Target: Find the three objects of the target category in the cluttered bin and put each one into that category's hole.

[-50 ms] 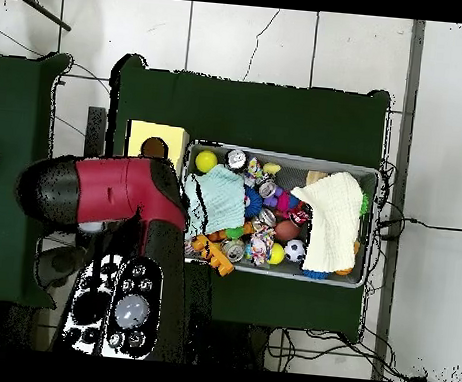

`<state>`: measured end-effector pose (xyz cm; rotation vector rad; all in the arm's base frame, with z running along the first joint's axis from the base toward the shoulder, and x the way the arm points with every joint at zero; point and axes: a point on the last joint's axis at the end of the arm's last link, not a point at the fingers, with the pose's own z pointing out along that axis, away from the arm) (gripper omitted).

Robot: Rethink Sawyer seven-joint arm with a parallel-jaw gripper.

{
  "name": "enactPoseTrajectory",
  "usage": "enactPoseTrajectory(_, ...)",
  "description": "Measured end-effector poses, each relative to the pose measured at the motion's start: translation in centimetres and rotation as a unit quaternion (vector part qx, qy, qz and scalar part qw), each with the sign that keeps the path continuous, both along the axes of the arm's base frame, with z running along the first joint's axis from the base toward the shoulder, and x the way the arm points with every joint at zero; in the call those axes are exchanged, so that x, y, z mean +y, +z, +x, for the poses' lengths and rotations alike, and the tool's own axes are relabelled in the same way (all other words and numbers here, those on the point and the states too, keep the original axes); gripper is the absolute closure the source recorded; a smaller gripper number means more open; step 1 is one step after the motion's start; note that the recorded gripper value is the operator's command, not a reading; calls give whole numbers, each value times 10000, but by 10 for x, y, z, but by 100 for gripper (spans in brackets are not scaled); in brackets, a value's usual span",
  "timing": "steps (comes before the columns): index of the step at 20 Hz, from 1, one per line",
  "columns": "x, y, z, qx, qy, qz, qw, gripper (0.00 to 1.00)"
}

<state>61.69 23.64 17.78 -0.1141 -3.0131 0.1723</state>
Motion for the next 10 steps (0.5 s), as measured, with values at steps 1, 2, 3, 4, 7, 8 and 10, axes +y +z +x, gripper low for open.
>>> enactPoseTrajectory(1, -1, 0, 0, 1, -7, -7, 10000, 100)
enactPoseTrajectory(2, -3, 0, 0, -2, -20, -21, 10000, 100)
enactPoseTrajectory(3, -4, 0, 0, -7, -24, -25, 10000, 100)
enactPoseTrajectory(4, -4, -1, 0, -12, -25, -27, 10000, 100)
enactPoseTrajectory(7, -5, -2, 1, -54, -25, -26, 10000, 100)
enactPoseTrajectory(8, -5, -2, 1, -68, -25, -24, 10000, 100)
enactPoseTrajectory(10, -5, -3, 2, -100, -21, -20, 9999, 100)
